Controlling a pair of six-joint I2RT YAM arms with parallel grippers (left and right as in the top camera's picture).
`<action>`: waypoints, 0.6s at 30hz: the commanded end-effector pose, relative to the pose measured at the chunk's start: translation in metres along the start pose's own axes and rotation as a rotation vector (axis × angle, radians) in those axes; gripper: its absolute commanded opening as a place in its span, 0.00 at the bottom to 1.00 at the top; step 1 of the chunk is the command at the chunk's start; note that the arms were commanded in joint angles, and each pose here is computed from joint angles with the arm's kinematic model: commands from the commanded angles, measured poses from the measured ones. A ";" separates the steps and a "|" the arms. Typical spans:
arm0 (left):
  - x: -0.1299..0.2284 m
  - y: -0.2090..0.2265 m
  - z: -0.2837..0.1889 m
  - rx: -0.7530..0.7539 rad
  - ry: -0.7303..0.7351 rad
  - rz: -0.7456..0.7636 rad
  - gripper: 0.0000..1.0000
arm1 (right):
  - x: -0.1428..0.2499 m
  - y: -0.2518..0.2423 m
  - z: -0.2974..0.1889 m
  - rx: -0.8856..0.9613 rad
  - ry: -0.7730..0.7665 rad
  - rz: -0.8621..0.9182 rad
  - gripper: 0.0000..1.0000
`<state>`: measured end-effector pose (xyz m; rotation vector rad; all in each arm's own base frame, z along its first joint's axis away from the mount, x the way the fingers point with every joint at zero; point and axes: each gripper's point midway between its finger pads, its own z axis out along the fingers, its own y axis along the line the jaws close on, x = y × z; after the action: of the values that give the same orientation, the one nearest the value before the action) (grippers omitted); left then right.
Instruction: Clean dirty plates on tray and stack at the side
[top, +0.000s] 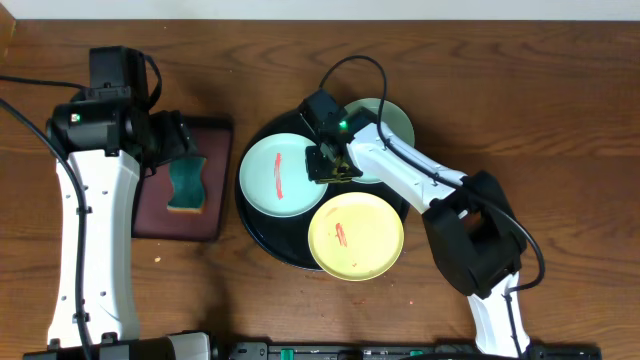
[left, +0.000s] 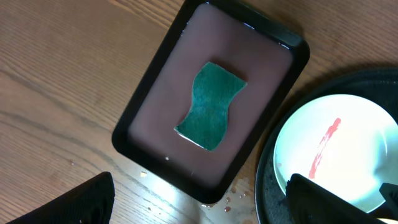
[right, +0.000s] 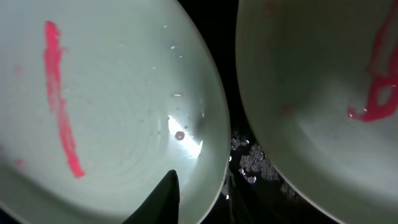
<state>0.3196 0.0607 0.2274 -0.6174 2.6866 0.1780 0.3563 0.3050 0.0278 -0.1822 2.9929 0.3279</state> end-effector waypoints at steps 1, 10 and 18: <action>0.001 0.004 0.006 -0.028 0.015 -0.008 0.88 | -0.004 0.000 0.005 0.039 -0.026 -0.006 0.23; 0.002 0.004 0.006 -0.028 0.016 -0.008 0.89 | -0.004 -0.003 0.028 0.047 -0.010 -0.039 0.16; 0.012 0.006 0.019 -0.043 0.061 0.005 0.88 | 0.000 -0.007 0.040 0.061 0.010 -0.042 0.01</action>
<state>0.3169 0.0608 0.2217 -0.6232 2.7023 0.1844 0.3691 0.3069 0.0075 -0.1981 2.9675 0.2851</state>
